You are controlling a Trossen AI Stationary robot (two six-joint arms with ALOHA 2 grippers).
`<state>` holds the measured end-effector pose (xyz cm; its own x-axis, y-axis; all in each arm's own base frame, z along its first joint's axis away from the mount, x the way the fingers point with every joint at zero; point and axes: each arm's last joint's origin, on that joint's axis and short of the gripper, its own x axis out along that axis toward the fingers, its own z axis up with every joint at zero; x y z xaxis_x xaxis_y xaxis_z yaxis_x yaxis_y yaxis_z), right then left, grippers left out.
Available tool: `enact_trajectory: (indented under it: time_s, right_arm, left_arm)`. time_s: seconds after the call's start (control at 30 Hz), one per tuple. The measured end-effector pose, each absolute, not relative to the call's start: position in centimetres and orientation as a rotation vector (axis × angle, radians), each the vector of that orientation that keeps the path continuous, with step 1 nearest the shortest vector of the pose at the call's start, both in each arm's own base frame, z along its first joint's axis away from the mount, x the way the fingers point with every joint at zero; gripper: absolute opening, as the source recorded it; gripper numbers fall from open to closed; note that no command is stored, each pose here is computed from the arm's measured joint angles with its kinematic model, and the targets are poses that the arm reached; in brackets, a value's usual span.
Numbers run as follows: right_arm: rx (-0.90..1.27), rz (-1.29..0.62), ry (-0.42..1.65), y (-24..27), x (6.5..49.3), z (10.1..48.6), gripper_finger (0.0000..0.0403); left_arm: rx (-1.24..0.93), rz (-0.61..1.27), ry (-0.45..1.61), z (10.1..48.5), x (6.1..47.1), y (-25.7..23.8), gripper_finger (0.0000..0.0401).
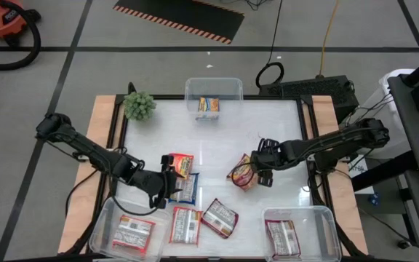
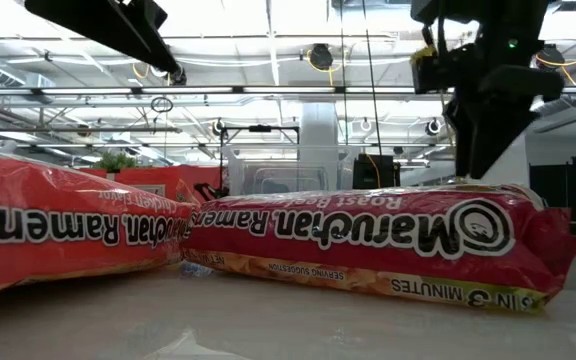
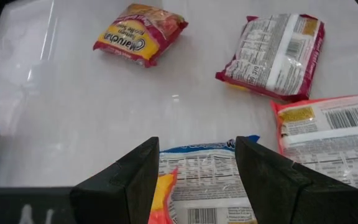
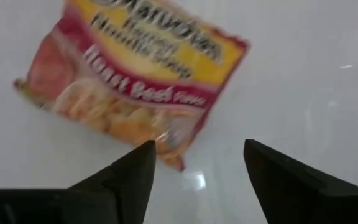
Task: Sort Maruchan noodles
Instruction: Put the top red noodle pack into the right transparent bin
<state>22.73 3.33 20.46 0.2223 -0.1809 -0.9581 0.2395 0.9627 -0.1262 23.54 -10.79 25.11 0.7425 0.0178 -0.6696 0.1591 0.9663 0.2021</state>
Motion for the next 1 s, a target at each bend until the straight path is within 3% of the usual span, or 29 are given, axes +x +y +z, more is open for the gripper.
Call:
enact_trajectory:
  time_s: [0.23, 0.8, 1.0]
  right_arm:
    - [0.055, -0.221, 1.396, 3.3, 21.6, 18.6, 0.0239]
    - [0.075, -0.174, 1.313, 3.1, 20.2, 13.8, 0.0237]
    - [0.068, -0.162, 1.296, 3.0, 19.6, 12.7, 0.0211]
  left_arm:
    - [0.285, -0.068, 0.716, 25.2, 24.0, -10.1, 0.0216]
    - [0.3, 0.019, 0.682, 25.6, 25.2, -7.8, 0.0216]
    - [0.295, 0.034, 0.676, 25.7, 25.3, -7.6, 0.0216]
